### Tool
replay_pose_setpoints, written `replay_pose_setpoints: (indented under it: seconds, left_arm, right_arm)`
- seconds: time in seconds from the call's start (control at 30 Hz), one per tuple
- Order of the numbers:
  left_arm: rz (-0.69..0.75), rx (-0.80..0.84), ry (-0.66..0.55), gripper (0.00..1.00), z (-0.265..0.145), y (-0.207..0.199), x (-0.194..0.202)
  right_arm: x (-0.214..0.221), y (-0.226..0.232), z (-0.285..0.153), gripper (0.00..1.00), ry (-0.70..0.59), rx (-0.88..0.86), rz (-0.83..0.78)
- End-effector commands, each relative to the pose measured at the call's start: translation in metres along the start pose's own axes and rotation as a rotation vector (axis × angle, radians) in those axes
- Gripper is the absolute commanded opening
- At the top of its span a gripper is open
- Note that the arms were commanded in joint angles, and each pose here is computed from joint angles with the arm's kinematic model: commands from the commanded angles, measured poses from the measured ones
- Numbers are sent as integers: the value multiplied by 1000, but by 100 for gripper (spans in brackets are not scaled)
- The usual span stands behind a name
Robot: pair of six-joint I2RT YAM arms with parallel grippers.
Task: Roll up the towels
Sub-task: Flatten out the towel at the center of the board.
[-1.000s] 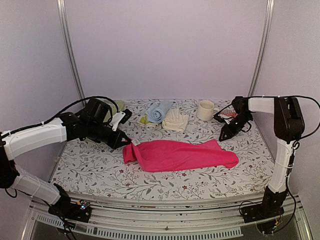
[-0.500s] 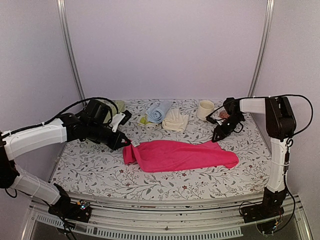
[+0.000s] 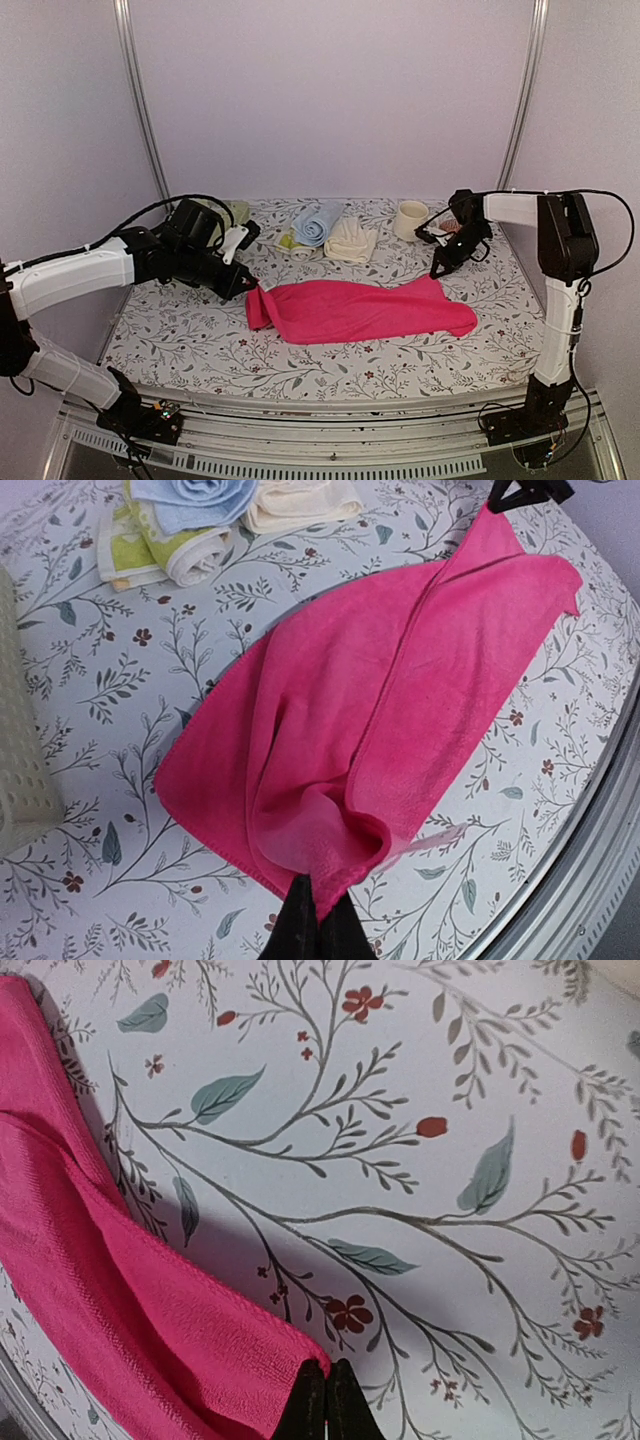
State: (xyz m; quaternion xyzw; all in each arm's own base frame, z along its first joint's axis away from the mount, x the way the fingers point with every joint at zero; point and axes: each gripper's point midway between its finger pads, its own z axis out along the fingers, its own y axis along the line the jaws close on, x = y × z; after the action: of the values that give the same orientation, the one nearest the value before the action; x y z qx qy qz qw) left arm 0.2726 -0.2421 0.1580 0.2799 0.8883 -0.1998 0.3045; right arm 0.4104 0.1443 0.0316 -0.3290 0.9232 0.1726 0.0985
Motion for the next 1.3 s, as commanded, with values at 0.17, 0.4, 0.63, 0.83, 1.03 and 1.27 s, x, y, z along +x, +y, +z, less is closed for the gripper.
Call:
replay_pose_setpoints:
  seconds: [0.17, 0.4, 0.63, 0.83, 1.03, 1.27]
  left_arm:
    - [-33, -306, -132, 0, -36, 65, -71]
    - [42, -375, -394, 0, -120, 57, -163]
    - [122, -259, -593, 0, -199, 16, -188]
    - [154, -146, -614, 0, -223, -16, -156]
    - [138, 20, -565, 0, -219, -52, -110]
    - [66, 28, -450, 0, -173, -50, -67]
  right_arm:
    - [-45, -53, -223, 3, -422, 304, 21]
    - [-31, -58, -352, 2, -652, 521, 28]
    - [-1, -17, -415, 2, -764, 632, 9]
    - [39, 37, -418, 2, -794, 663, -22]
    - [85, 74, -402, 2, -771, 715, -16]
    - [120, 62, -342, 3, -621, 696, 10]
